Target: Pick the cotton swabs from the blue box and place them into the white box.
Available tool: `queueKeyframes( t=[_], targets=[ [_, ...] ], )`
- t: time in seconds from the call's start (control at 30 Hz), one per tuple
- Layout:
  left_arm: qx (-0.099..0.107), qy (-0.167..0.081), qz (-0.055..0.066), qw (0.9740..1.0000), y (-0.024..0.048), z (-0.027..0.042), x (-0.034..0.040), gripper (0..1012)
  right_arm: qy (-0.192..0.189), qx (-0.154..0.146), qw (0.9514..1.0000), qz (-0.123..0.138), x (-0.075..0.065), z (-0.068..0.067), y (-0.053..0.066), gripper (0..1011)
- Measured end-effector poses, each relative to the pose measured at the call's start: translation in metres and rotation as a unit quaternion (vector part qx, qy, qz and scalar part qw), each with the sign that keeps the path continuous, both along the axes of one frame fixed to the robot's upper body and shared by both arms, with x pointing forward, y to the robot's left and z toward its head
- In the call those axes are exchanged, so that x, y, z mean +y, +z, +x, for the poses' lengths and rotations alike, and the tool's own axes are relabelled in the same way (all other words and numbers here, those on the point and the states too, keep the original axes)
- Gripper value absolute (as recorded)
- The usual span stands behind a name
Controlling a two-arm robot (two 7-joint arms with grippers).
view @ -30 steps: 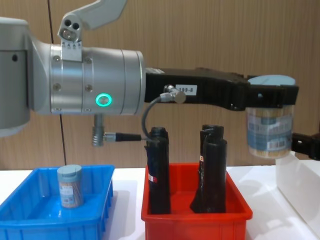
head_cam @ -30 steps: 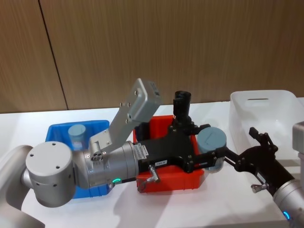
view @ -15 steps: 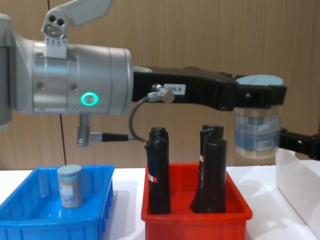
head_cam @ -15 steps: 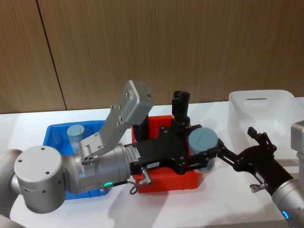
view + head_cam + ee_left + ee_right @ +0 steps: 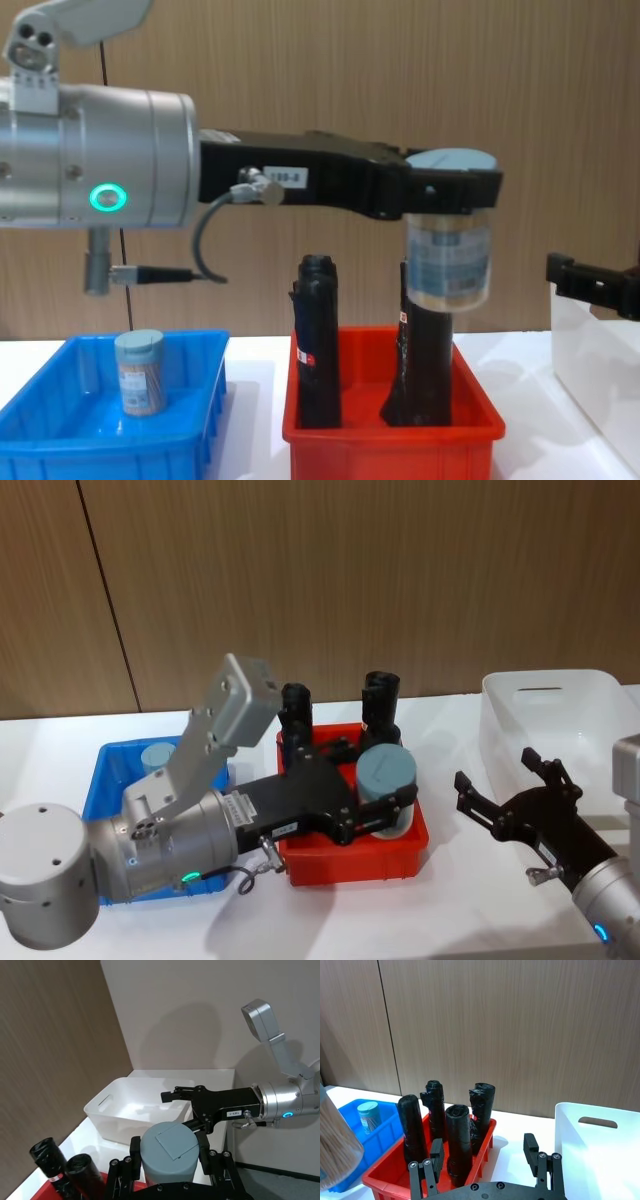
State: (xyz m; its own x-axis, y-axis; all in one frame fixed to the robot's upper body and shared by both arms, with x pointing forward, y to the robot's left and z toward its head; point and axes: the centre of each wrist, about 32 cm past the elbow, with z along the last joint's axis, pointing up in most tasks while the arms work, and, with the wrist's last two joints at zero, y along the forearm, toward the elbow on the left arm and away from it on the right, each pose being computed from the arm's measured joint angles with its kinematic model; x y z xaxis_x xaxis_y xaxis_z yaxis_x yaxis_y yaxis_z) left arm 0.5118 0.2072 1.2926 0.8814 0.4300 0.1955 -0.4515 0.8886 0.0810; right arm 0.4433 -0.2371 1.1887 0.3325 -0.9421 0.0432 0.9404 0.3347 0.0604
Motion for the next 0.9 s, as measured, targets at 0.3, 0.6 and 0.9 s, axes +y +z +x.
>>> queueKeyframes(
  t=[0.3,0.6,0.9],
  targets=[
    [-0.007,0.013,-0.005,0.9999,0.0012,-0.0044,0.0083,669,0.000,0.000,1.0000,0.000,0.000,0.000,0.000,1001],
    [-0.013,0.020,-0.008,0.9997,0.0024,-0.0067,0.0128,669,0.000,0.000,1.0000,0.000,0.000,0.000,0.000,1002],
    [-0.015,0.022,-0.009,0.9996,0.0029,-0.0078,0.0145,669,0.002,0.000,1.0000,-0.001,0.000,0.000,0.000,1002]
  ],
)
